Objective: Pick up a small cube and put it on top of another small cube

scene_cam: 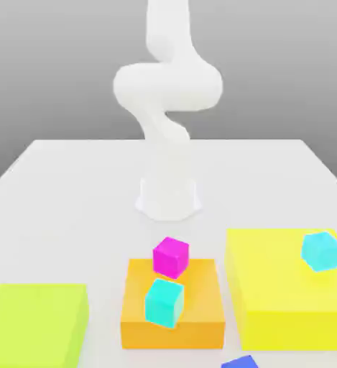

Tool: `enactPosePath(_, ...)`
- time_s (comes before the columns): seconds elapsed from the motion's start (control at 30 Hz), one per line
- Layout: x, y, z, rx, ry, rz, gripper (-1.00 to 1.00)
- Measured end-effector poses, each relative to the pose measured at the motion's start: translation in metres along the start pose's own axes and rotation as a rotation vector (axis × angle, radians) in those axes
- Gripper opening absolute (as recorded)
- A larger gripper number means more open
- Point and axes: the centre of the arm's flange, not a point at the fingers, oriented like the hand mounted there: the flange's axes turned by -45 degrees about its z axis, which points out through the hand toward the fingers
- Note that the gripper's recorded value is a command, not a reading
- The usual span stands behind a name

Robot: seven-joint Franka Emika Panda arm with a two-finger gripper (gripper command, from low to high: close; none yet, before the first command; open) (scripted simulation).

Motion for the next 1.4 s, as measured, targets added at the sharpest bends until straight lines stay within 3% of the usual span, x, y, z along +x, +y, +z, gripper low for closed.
enactPosePath(0.5,-0.04,-0.049,0.257,0.05,-0.367,-0.163,0.0)
enactPosePath(0.97,-0.194,-0.1,0.454,0.125,-0.702,-0.318,0.0)
enactPosePath(1.1,-0.238,-0.104,0.499,0.132,-0.729,-0.33,0.0)
enactPosePath(1.13,-0.248,-0.104,0.51,0.132,-0.73,-0.331,-1.0)
enactPosePath(1.4,-0.245,-0.104,0.505,0.132,-0.73,-0.331,-1.0)
